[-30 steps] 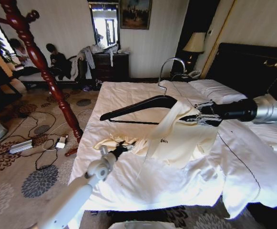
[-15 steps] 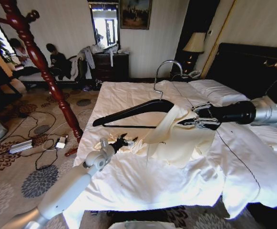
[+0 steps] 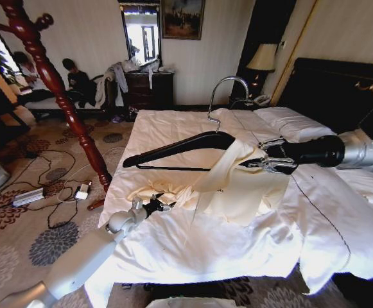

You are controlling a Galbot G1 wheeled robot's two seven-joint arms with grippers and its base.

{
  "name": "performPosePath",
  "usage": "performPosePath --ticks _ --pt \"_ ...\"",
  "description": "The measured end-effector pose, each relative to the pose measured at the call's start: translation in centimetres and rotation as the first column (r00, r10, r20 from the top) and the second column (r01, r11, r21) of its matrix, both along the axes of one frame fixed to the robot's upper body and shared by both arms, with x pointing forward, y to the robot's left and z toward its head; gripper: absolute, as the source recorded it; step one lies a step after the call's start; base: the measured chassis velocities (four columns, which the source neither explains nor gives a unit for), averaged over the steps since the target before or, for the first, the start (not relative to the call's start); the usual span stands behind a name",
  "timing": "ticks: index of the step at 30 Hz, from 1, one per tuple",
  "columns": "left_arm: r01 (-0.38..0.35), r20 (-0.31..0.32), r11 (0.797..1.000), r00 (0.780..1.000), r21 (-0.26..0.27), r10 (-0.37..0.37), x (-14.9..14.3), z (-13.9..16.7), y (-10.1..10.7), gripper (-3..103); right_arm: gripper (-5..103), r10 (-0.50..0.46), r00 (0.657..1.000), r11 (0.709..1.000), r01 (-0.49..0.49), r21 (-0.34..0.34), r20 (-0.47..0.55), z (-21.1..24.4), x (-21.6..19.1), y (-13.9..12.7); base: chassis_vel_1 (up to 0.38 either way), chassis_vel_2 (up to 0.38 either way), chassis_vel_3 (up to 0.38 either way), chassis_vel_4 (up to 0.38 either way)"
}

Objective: Pick up the clothes from the bed and hang them on the clothes hanger.

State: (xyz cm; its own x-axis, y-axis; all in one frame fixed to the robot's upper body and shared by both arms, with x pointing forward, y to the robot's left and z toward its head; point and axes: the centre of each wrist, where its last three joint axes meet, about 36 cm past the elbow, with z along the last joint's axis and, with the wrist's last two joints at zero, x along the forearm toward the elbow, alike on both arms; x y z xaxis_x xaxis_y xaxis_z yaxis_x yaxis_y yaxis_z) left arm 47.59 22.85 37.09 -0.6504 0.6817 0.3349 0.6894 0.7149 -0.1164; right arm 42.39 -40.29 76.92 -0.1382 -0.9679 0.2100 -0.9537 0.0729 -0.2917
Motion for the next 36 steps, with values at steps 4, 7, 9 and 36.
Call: performPosePath --ticks 4,7,9,36 --pt "0.042 0.008 0.999 0.999 -0.001 -0.042 1.0 0.0 -1.2 96 20 0.002 1.0 1.0 -0.002 0.004 0.003 0.1 -0.1 0.2 0.0 0.0 0.0 0.0" --pt "0.103 0.018 0.995 0.994 0.011 -0.104 2.0 -0.1 -2.2 94 20 0.009 1.0 1.0 -0.009 0.009 0.008 0.1 -0.3 0.5 0.0 0.0 0.0 0.0" --pt "0.12 0.025 0.993 0.992 0.015 -0.121 2.2 -0.2 -2.5 90 20 0.011 1.0 1.0 -0.011 0.01 0.009 0.1 -0.3 0.6 0.0 0.0 0.0 0.0" --pt "-0.009 0.104 0.968 0.994 -0.25 0.036 4.5 5.4 3.3 0 20 -0.139 0.99 0.99 0.139 0.016 0.007 -3.5 1.7 -2.7 0.0 0.0 0.0 0.0"
